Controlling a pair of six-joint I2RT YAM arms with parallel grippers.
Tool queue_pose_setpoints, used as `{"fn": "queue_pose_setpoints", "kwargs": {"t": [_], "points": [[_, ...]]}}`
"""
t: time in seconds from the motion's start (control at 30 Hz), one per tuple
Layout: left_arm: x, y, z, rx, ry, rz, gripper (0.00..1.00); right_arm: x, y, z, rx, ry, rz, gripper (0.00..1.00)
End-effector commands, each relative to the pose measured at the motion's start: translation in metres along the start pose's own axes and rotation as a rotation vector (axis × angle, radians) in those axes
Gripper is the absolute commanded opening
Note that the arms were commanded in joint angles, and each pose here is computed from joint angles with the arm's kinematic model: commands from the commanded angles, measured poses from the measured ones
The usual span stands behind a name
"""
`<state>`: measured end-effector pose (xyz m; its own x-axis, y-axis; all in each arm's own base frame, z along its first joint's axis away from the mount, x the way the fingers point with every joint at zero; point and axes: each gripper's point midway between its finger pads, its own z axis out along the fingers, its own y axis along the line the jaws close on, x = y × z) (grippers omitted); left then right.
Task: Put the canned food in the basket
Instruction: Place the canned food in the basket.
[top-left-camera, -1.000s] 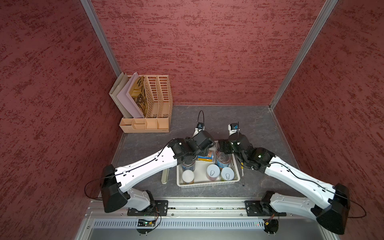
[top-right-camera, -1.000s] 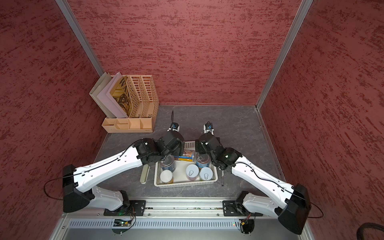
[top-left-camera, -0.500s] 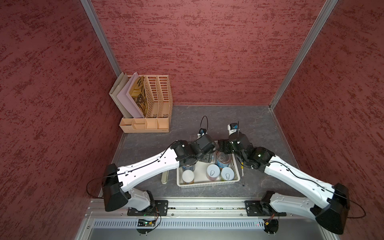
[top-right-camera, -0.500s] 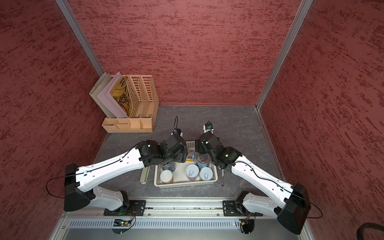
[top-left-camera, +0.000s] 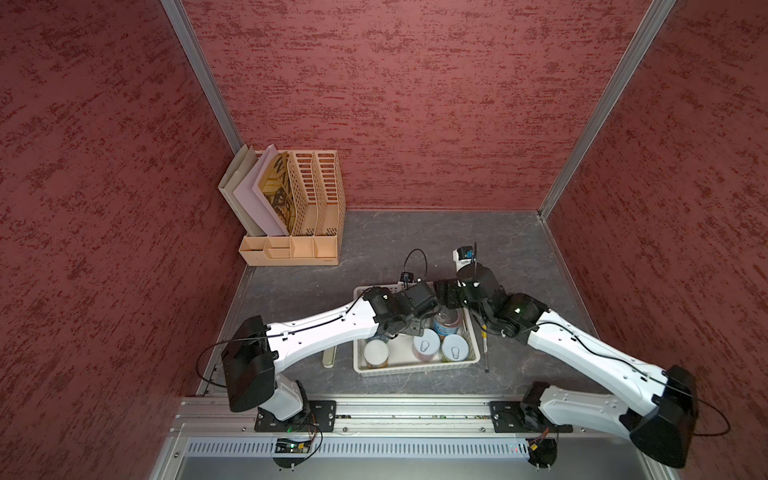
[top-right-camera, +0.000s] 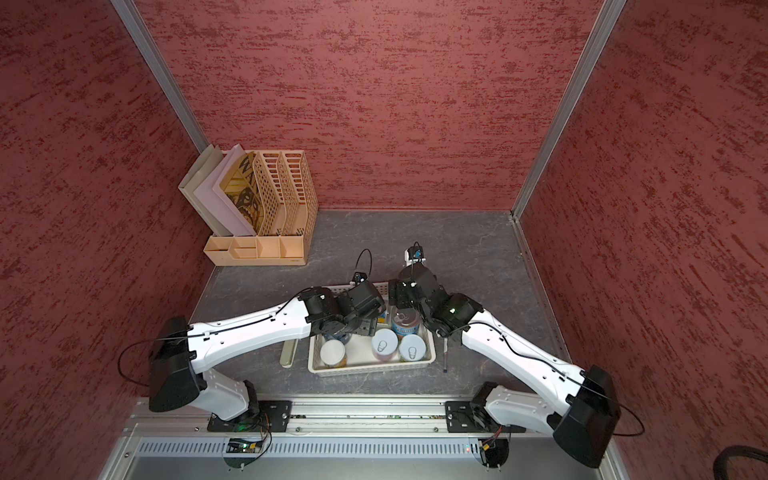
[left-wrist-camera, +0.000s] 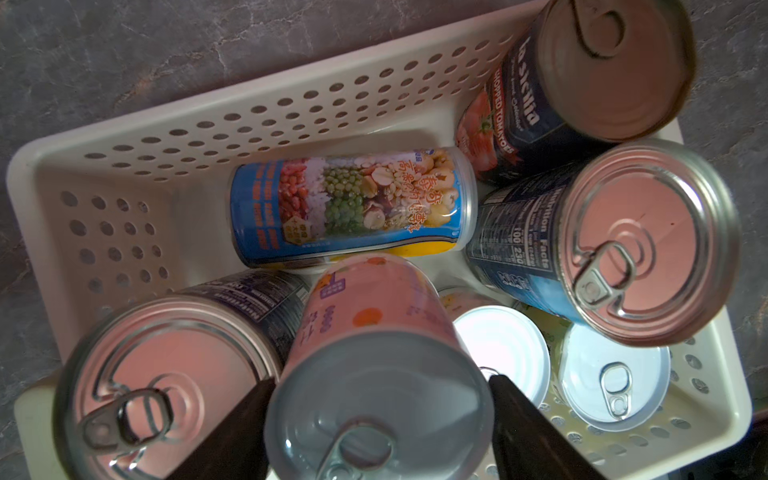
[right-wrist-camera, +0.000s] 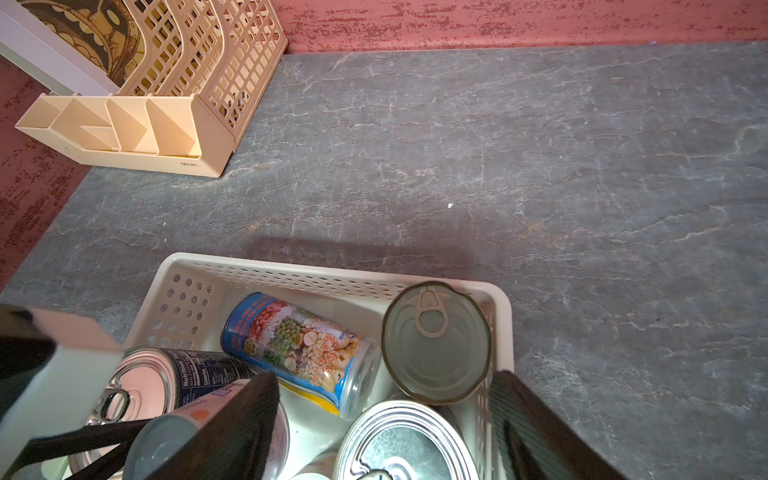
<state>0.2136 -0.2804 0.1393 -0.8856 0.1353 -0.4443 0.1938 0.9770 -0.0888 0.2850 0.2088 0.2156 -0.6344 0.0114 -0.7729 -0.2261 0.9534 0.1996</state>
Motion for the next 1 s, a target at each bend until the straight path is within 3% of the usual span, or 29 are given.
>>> {"fn": "queue_pose_setpoints", "kwargs": {"t": [0.0, 0.53, 0.97], "points": [[-0.011, 0.003, 0.002, 0.007, -0.045, -0.049, 0.36, -0.004, 0.004, 0.002, -0.021, -0.011, 0.017, 0.85], [0.025, 0.01, 0.041, -0.09, 0.119, -0.057, 0.38, 0.001, 0.007, 0.01, -0.027, 0.016, 0.009, 0.85], [0.02, 0.028, 0.046, -0.179, 0.081, -0.091, 0.34, 0.002, 0.007, 0.011, -0.028, 0.021, 0.008, 0.85]]}}
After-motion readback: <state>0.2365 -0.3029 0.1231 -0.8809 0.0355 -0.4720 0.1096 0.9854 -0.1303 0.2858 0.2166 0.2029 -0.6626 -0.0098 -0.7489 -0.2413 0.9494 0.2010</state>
